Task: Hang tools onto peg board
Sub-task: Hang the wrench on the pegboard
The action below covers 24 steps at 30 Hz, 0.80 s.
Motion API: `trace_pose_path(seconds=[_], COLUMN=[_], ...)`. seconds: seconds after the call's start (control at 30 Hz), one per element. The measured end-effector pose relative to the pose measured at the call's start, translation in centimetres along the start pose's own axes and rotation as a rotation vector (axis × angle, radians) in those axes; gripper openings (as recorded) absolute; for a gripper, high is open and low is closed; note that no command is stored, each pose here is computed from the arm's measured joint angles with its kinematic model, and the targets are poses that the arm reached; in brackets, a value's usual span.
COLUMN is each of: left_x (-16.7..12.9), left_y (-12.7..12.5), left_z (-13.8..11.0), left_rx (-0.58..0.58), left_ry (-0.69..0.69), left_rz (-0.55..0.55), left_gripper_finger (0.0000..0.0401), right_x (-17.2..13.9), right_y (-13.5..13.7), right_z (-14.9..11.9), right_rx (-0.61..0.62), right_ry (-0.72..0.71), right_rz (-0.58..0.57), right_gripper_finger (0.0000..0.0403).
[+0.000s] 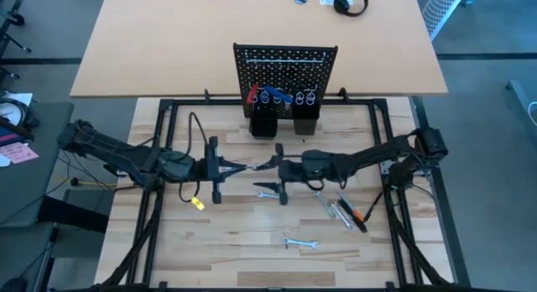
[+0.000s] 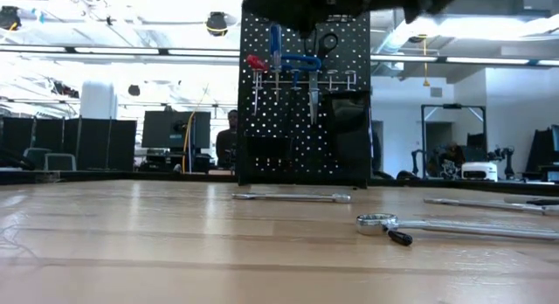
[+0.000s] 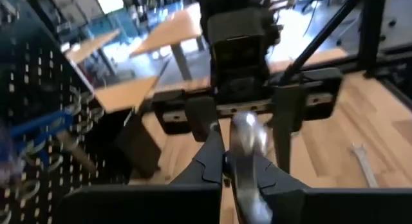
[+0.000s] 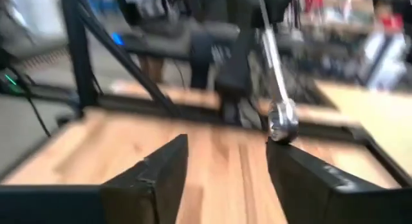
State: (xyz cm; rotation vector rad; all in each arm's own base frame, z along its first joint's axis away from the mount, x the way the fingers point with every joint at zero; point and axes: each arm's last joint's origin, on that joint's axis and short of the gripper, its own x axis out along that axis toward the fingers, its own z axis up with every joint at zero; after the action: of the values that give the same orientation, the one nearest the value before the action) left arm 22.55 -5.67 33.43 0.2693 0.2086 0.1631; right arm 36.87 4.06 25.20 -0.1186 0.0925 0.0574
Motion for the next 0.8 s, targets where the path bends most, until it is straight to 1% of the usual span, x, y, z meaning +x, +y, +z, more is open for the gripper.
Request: trace_pose_path(seconds=[0.1,0.17,0.23,0.3,0.37,0.5,0.7,0.8], left_x=[0.0,0.0,0.0,-0.1,-0.1,-0.1,0.0,0.0], left_y=[0.3,0.2,0.1,0.1,0.1,0.1,0.3,0.3], left_z=[-0.1,-0.5,-0.8,-0.8,-0.7,-0.7,-0.6,-0.6], left_rx=[-0.027,-0.038,-0.039,-0.041,-0.048,-0.053,-0.064,-0.067], left_ry=[0.042,0.083,0.128,0.135,0.127,0.122,0.114,0.116], left_rz=[-0.013,-0.037,-0.058,-0.073,-0.076,-0.090,-0.083,-0.080], left_gripper_finger=[0.0000,0.0000,0.0000,0.0000,0.0000,0.0000,0.0000,0.0000], right_x=[0.8,0.9,0.9,0.9,1.0,1.5,3.2,3.9], right_y=[-0.1,0.0,-0.2,-0.1,0.2,0.7,0.9,0.7], right_z=[0.9,1.3,1.8,2.0,2.5,2.7,0.6,-0.3], right_rx=[-0.015,-0.029,-0.042,-0.068,-0.089,-0.077,-0.084,-0.099], right_ry=[0.139,0.224,0.271,0.271,0.232,0.168,0.159,0.157], right_rz=[-0.079,-0.131,-0.198,-0.211,-0.203,-0.124,-0.121,-0.128], right_gripper_finger=[0.0235,0.0235,0.0230,0.0224,0.0218,0.0213,0.0202,0.0174])
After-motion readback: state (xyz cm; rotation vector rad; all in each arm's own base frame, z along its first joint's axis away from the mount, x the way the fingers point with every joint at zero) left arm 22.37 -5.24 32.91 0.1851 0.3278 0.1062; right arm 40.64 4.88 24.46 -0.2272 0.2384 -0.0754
